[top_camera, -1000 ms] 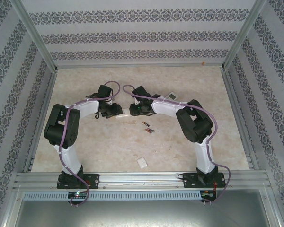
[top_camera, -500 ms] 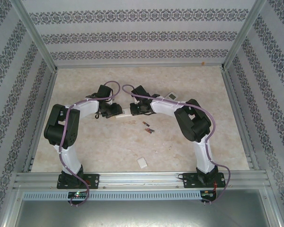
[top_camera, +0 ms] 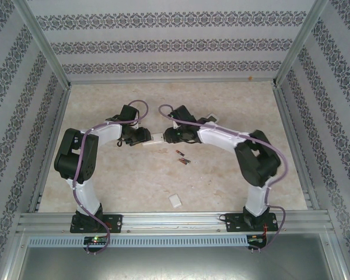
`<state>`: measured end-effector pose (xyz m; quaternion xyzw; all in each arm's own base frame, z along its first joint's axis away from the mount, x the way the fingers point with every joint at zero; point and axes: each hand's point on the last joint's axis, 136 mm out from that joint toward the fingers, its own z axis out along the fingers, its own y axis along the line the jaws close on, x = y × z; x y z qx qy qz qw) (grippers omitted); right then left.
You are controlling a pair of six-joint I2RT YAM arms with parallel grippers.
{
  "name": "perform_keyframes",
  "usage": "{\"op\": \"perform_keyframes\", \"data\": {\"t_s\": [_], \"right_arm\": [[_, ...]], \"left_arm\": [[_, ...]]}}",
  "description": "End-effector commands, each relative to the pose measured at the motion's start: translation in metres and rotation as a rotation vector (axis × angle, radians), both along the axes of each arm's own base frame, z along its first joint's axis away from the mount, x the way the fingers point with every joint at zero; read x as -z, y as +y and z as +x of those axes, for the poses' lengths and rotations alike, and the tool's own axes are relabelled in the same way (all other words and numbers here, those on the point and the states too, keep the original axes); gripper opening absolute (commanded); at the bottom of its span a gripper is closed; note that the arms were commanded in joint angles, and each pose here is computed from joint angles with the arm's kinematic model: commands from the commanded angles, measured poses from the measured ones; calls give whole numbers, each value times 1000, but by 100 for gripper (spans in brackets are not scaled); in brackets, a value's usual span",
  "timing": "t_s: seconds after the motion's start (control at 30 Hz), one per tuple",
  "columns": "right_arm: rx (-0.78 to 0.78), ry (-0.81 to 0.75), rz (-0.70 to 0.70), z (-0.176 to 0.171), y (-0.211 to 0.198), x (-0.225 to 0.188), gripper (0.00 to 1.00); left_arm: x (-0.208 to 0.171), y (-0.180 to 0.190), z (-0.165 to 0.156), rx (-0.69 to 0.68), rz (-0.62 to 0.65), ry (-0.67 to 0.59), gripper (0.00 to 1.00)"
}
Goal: Load the batteries into the remote control
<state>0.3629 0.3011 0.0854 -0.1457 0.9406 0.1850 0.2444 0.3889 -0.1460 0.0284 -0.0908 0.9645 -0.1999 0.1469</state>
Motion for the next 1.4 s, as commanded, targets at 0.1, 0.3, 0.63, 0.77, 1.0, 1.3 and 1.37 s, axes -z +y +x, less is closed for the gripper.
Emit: {"op": "perform_keyframes", "data": {"t_s": [0.1, 0.3, 0.63, 0.77, 1.0, 1.3, 1.37], "right_arm": [[-93, 3, -189, -36, -47, 17, 46], [-160, 77, -199, -51, -45, 38, 48], [-181, 86, -290, -35, -30, 69, 32], [-179, 69, -310, -32, -28, 68, 15], [16, -5, -31, 3, -9, 3, 11], [121, -60, 5, 51, 23, -3, 12], [128, -63, 7, 58, 28, 0, 12]], "left_arm": [[-16, 4, 3, 18, 12, -71, 59], [-25, 6, 1, 12, 10, -94, 66], [-40, 8, -4, 16, 9, -126, 69], [-35, 7, -5, 9, 6, -99, 70], [-26, 4, 1, 6, -3, -80, 72], [-10, 1, 11, -9, -11, -51, 73], [-10, 0, 12, -5, -8, -53, 73]]}}
